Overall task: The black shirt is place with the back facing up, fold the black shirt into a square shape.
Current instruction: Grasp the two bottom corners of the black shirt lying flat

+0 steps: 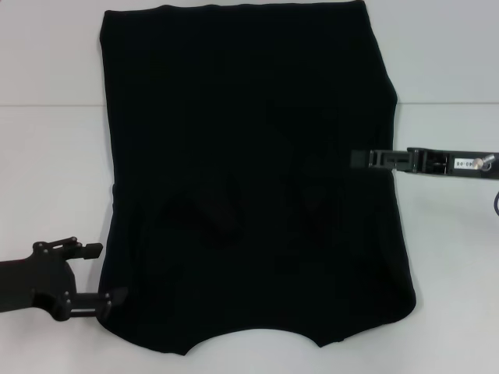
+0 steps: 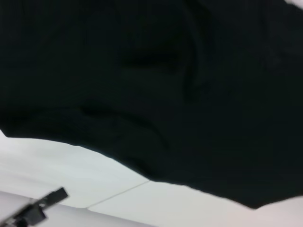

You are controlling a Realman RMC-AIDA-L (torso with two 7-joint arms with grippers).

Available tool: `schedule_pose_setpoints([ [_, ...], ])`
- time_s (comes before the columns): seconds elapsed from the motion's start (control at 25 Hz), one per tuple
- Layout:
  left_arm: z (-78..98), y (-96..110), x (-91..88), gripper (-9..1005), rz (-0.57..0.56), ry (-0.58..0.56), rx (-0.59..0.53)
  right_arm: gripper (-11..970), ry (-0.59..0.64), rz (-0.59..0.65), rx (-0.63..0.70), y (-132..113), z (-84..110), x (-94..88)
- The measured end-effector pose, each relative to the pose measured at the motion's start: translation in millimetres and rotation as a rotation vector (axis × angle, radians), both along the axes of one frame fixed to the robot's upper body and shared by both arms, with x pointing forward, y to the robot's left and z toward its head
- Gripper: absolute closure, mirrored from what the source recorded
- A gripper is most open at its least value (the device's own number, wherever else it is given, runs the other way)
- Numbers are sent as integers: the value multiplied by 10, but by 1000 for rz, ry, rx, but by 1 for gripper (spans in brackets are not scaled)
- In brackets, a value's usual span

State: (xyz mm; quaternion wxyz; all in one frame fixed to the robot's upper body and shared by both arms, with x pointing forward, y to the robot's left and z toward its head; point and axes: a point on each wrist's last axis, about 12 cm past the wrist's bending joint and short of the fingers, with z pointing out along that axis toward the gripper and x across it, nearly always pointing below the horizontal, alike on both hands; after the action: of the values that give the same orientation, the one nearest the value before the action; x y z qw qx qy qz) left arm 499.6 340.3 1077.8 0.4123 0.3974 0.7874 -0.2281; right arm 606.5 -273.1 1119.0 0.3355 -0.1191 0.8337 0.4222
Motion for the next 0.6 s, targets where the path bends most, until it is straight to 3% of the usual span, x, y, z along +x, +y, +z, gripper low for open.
schedule_pose_setpoints([
  [0.24,-36,-9,-71,119,-78,-117,35,32,-5,-17,1,31,24,60],
  [0.6,-82,-73,-88,121,-142,-160,46,31,-11,-43,6,36,32,103],
])
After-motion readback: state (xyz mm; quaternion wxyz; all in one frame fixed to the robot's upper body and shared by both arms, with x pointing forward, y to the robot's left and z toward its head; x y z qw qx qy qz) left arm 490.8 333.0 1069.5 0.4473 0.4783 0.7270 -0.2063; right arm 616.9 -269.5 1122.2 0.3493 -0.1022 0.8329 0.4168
